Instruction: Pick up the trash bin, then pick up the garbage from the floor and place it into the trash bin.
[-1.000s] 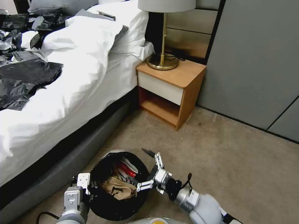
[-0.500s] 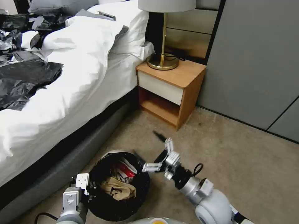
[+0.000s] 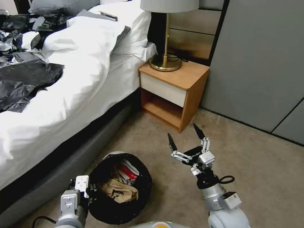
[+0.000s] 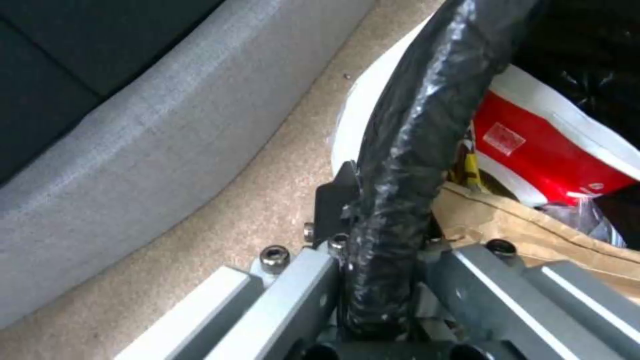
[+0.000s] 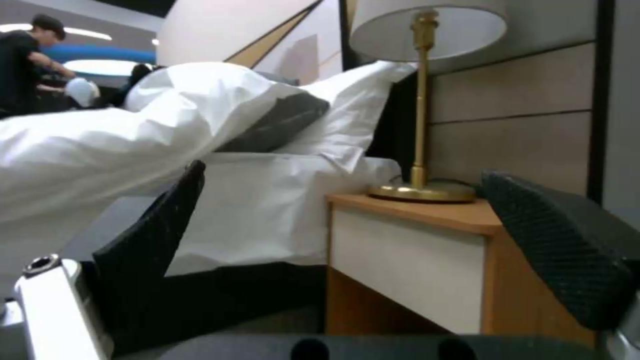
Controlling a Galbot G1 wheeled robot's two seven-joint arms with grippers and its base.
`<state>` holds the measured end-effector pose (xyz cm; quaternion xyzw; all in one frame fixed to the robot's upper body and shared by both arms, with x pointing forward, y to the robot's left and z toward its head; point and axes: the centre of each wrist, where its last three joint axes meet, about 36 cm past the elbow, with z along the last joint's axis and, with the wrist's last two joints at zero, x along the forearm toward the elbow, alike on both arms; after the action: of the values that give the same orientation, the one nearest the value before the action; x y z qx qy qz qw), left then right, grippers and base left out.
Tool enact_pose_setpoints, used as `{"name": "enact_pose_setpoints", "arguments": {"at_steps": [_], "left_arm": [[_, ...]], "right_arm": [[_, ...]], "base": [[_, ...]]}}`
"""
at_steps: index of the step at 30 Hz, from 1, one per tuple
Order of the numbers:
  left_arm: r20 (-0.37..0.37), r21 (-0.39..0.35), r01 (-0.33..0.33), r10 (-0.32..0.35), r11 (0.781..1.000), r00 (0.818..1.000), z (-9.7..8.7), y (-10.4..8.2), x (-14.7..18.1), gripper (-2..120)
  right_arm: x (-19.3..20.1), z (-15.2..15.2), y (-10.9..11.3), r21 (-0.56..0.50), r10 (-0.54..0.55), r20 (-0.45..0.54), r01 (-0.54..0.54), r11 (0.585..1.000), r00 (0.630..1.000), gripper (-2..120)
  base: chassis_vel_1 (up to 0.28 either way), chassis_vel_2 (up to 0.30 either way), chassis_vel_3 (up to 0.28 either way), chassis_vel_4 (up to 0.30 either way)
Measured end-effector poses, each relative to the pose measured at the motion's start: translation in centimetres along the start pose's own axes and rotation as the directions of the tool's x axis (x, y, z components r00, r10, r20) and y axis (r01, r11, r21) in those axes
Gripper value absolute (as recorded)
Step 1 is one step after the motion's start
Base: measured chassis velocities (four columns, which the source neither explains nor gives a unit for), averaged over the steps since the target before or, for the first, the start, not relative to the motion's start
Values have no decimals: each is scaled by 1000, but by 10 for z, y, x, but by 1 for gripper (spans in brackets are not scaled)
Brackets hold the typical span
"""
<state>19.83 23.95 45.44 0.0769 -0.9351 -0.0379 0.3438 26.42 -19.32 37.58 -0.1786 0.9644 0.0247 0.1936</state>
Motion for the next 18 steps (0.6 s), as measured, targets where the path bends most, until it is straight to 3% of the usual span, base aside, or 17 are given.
{"name": "enact_pose_setpoints", "arguments": {"at_steps": [18], "left_arm": [[1,2,1,-1,1000,1000,-1,0,0,0]], "right_arm": [[13,11,-19,55,79,-87,-75,996,993,100]], "base": [[56,56,56,59]]}}
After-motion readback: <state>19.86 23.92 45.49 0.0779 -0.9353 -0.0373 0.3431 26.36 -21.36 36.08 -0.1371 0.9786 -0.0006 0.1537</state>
